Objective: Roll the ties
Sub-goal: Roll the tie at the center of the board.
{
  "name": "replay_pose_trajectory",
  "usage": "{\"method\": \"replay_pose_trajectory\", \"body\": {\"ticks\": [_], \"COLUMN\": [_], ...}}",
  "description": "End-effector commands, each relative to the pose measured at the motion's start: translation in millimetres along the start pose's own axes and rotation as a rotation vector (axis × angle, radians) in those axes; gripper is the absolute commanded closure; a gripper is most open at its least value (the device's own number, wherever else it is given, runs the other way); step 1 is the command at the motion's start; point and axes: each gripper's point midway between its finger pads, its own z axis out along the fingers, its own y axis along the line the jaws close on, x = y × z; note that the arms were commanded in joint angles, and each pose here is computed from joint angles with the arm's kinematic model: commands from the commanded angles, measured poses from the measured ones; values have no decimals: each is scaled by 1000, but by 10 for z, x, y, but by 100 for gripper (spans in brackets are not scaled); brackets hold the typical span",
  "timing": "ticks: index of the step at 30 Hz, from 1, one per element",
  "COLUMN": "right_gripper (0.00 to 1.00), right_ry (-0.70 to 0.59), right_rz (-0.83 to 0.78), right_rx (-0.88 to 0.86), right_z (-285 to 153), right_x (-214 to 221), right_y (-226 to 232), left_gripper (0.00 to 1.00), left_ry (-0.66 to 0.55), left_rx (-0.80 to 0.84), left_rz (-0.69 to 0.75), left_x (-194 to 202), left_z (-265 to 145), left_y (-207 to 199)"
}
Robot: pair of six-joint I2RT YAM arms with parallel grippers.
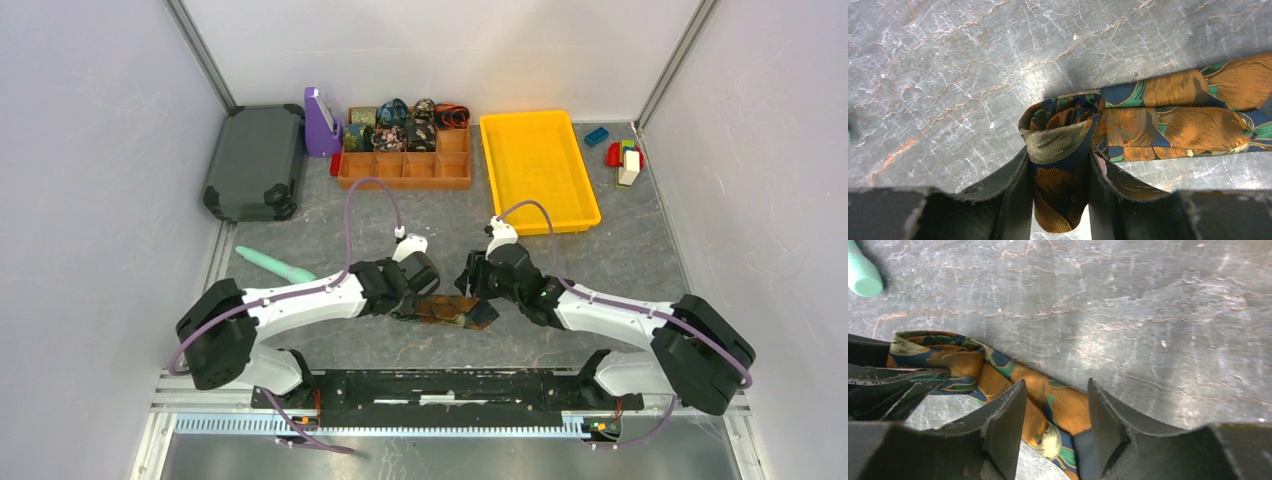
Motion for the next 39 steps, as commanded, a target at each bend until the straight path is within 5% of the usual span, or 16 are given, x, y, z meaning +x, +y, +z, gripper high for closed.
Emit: {"method": "replay_pose_trajectory", "body": {"ticks": [1, 7, 20, 33, 39], "right_gripper": [42, 21, 12, 2, 2], "right_ry": [-50, -93, -142, -190, -199], "right_rz": [1, 30, 41, 64, 70], "right_rx": [28, 38, 112, 176, 183], "right_z": [-98, -192, -319, -442, -468], "right_x": [-85, -147, -258, -362, -394], "right_y": [-152, -274, -518, -716, -738], "left_gripper": [62, 62, 61, 58, 49], "left_ry": [-9, 8, 28, 90, 115], "left_rx": [-172, -249, -356, -253, -180], "left_rz": [19, 67, 152, 142, 137], "left_x": [-51, -59, -37, 114, 186], "left_z": [-37, -24, 48, 305, 370], "left_y": [141, 35, -283, -735, -877]}}
